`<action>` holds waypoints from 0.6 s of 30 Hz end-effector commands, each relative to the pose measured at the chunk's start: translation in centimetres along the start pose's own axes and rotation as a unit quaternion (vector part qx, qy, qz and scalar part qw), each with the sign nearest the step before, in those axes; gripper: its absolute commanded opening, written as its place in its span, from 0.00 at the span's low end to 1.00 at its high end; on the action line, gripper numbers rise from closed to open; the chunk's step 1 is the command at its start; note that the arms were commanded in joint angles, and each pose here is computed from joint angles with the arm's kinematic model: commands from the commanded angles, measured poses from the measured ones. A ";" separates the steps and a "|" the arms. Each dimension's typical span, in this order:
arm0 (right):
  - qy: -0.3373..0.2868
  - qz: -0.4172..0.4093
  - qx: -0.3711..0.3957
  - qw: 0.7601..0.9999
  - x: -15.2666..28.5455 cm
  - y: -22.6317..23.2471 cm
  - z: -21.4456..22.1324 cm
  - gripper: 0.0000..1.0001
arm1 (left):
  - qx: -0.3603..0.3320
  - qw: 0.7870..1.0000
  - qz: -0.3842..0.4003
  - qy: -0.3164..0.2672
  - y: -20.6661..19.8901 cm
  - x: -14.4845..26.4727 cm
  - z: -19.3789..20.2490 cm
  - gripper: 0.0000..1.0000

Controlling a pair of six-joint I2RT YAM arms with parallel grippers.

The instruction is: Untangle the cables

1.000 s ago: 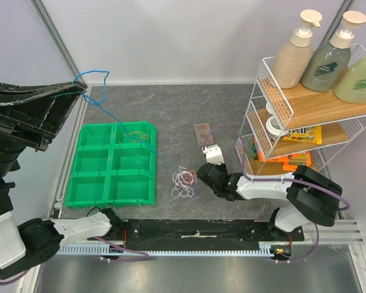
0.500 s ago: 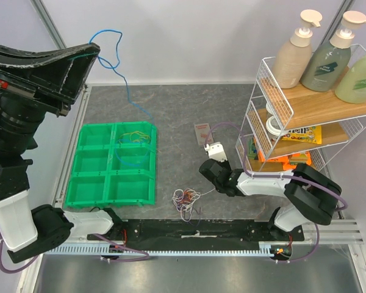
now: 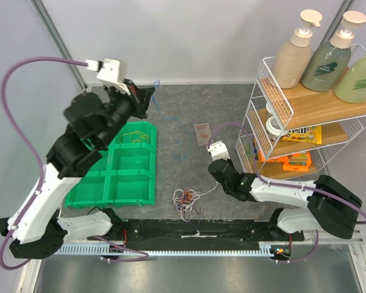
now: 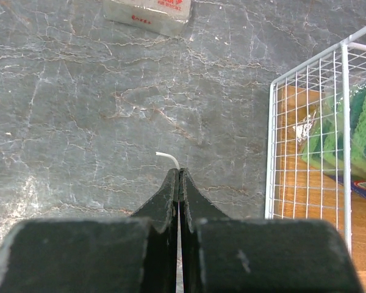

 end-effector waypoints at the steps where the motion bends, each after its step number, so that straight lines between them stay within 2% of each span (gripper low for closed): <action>1: -0.047 -0.011 -0.021 0.999 0.4 -0.4 -1.1 0.00 | -0.045 0.995 -0.083 -0.016 2.6 1.4 1.1 0.02; 11: -0.065 -0.029 -0.028 0.997 0.6 -0.3 -0.8 0.00 | -0.066 0.986 -0.155 0.006 5.4 2.8 4.1 0.02; 18: -0.066 -0.035 -0.024 0.997 0.5 -0.2 -0.3 0.00 | -0.080 0.987 -0.133 -0.032 4.1 2.7 -0.6 0.02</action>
Point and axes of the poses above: each gripper's point midway between its finger pads, its own x axis back along the fingers, its own y axis along the line the jaws close on, z = x × y, the point moved 10 cm from there along x, back along the fingers, and after that the axes turned 11 degrees about x, right-handed, at the moved point
